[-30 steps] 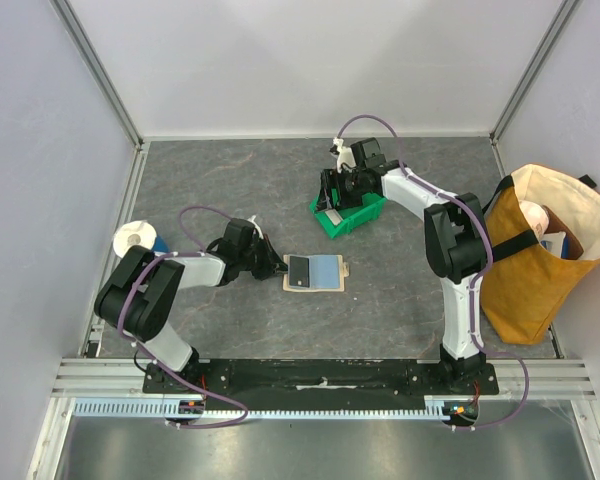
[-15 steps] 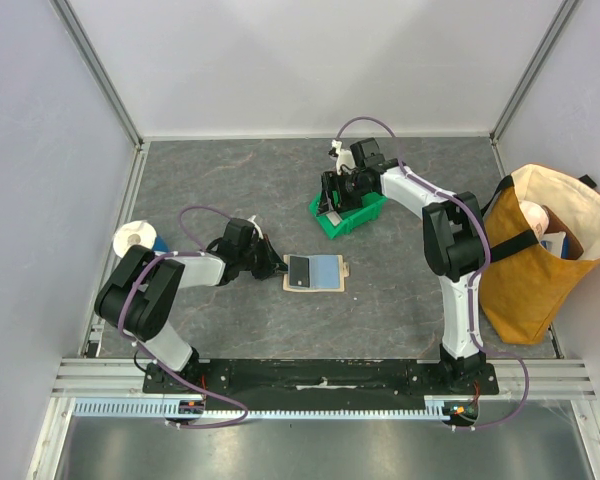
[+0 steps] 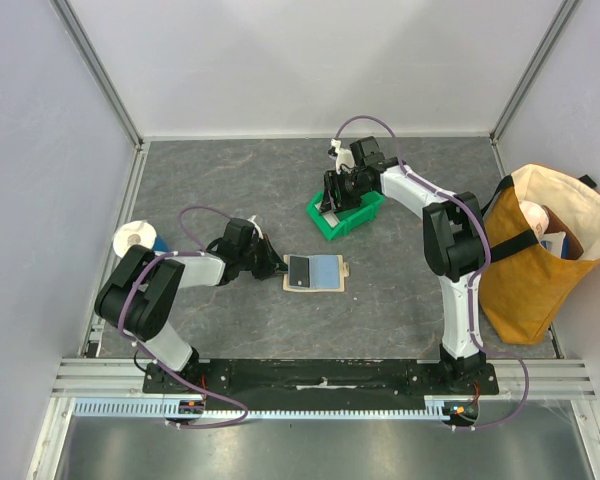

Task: Put the credit cards into the card holder
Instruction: Pick up the credit card from the storage box.

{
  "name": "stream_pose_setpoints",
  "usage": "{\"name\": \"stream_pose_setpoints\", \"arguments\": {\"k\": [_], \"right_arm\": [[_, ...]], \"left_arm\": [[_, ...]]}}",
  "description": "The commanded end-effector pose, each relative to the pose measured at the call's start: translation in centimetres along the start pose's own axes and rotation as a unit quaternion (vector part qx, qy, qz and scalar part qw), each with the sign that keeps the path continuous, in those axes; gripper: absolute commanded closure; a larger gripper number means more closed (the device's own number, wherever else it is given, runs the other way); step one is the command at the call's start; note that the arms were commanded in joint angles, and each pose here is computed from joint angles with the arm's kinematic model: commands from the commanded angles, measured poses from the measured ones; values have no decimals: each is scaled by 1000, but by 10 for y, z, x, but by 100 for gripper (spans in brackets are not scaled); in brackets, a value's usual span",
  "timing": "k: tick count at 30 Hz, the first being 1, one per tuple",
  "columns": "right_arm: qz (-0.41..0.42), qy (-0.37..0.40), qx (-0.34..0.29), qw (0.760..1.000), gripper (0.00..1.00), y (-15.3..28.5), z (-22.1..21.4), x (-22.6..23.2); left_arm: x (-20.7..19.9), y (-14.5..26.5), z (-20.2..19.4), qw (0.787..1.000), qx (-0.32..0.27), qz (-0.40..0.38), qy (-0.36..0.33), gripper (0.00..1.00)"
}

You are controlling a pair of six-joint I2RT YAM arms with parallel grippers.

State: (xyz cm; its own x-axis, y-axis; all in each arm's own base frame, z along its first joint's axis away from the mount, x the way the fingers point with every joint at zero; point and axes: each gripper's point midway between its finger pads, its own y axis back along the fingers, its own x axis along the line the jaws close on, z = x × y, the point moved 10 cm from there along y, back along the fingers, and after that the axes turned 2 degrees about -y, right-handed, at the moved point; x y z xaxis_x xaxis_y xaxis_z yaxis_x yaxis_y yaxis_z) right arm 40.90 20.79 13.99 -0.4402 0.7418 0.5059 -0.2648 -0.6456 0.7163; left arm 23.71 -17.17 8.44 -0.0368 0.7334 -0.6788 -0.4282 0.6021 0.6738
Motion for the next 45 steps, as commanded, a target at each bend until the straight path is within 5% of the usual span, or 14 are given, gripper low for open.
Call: {"name": "stream_pose_setpoints", "arguments": {"k": [1, 45], "right_arm": [[9, 22, -22, 999, 48, 17, 14, 15], [-7, 22, -54, 998, 93, 36, 26, 20]], "left_arm": [[11, -3, -5, 1000, 16, 25, -6, 98], [13, -7, -7, 999, 23, 23, -3, 98]]}}
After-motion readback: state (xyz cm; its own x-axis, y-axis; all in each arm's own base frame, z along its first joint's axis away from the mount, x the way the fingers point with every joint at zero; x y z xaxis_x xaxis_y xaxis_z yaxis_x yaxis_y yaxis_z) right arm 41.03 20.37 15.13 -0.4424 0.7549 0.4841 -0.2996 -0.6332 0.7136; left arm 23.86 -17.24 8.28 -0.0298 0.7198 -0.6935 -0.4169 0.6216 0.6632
